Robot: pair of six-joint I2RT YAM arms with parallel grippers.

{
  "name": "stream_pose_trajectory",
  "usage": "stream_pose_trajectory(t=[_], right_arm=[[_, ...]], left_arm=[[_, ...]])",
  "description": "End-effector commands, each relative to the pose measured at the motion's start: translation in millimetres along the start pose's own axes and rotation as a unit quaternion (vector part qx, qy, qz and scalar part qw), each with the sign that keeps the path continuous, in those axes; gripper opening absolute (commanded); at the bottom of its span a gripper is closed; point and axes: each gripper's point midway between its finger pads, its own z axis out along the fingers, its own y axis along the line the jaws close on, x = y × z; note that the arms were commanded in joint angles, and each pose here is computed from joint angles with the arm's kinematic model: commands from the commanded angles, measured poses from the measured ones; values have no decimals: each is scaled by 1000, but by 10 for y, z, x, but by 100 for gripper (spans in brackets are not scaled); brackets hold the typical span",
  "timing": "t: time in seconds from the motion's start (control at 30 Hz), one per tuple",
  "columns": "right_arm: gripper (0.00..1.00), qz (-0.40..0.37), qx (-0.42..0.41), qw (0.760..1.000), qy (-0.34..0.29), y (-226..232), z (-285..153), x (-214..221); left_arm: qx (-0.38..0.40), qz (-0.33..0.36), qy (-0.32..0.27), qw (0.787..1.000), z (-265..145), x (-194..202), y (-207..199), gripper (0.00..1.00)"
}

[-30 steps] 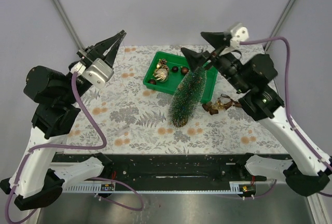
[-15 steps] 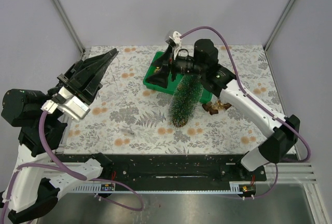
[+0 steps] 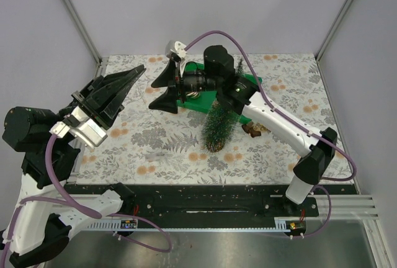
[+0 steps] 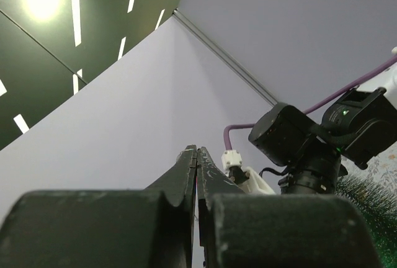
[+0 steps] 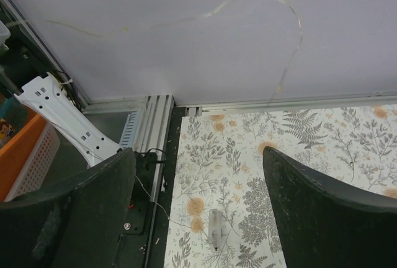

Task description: Decorate the small christmas tree

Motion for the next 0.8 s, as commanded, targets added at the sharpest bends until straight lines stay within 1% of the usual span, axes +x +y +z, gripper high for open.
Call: stream_pose_trajectory(t=[0.0,0.13,0.37,0.53,0.77], right_arm=[[89,3,-4,1000,-3,-14,138,-1],[89,15,-3,1000,-2,-56,234,78],[88,21,-25,999,-10,55,405,72],[88,24,-33,999,-25,103,419,29],[85,35,-23,999,-34,81,421,-3]], left_arm=[[10,-2,-24,1000,-33,-137,-37,0],[12,-5,-27,1000,-49,-166,-48,0],[13,-2,-27,1000,-64,-161,-63,0],[13,2,-27,1000,-92,-167,-73,0],[14,3,-23,1000,-116,-156,-94,0]])
